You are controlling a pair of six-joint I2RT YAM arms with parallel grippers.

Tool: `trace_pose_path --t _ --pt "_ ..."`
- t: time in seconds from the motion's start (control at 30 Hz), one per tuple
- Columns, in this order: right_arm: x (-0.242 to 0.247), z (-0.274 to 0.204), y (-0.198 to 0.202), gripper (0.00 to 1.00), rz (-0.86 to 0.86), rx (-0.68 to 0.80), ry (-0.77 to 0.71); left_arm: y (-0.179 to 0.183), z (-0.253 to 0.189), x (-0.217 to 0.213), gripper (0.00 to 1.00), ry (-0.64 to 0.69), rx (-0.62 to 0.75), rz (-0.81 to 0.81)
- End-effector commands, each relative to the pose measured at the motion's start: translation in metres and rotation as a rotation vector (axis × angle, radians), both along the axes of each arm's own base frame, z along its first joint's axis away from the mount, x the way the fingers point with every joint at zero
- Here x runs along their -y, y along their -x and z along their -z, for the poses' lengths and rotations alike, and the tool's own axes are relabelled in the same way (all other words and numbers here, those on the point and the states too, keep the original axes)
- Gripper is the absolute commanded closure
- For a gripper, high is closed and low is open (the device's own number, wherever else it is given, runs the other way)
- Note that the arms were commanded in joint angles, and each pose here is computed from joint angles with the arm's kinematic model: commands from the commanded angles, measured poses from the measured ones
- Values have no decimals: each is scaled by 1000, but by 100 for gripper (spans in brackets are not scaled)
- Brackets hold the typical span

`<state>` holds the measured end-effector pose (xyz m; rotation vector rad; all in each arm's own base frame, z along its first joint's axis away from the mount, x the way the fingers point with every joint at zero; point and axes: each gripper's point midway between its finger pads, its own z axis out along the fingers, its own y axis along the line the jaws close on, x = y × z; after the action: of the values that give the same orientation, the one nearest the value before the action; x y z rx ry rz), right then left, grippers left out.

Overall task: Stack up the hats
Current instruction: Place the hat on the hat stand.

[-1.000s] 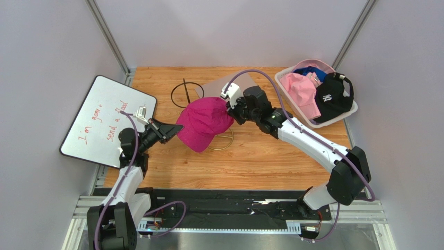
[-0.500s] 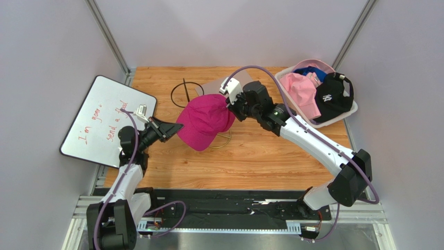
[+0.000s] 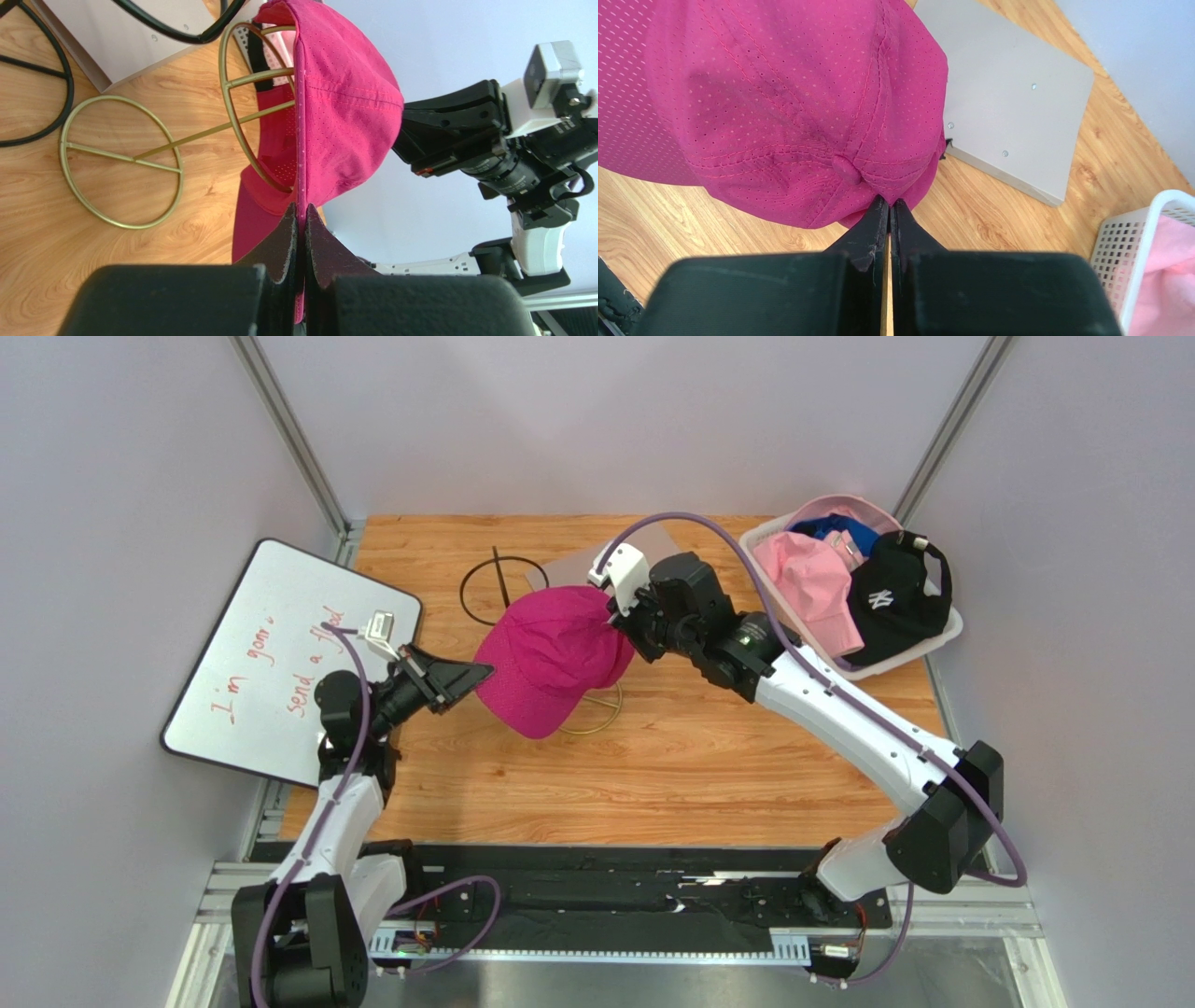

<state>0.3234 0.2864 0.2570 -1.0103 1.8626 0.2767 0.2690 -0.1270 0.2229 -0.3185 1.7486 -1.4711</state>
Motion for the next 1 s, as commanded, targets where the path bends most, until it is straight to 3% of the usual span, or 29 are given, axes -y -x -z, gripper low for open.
trace_pose_path --t 0.0,0.23,0.47,0.7,0.87,0.97 --pt "2 -60 -2 100 30 102 -75 -12 -21 -4 100 8 72 -12" --pt "-12 -71 -19 100 34 117 -42 -24 -9 -7 100 24 34 -29" --pt "-30 -47 -37 100 35 81 39 -24 11 -9 100 28 -8 -49" --pt "-38 -40 -36 100 25 65 25 -23 37 -13 100 11 -58 -91" --pt "-44 -36 -25 85 -11 31 -14 -25 62 -14 100 8 -115 -100" --pt "-45 -41 -21 62 -12 30 -38 -24 73 -14 100 1 -141 -100"
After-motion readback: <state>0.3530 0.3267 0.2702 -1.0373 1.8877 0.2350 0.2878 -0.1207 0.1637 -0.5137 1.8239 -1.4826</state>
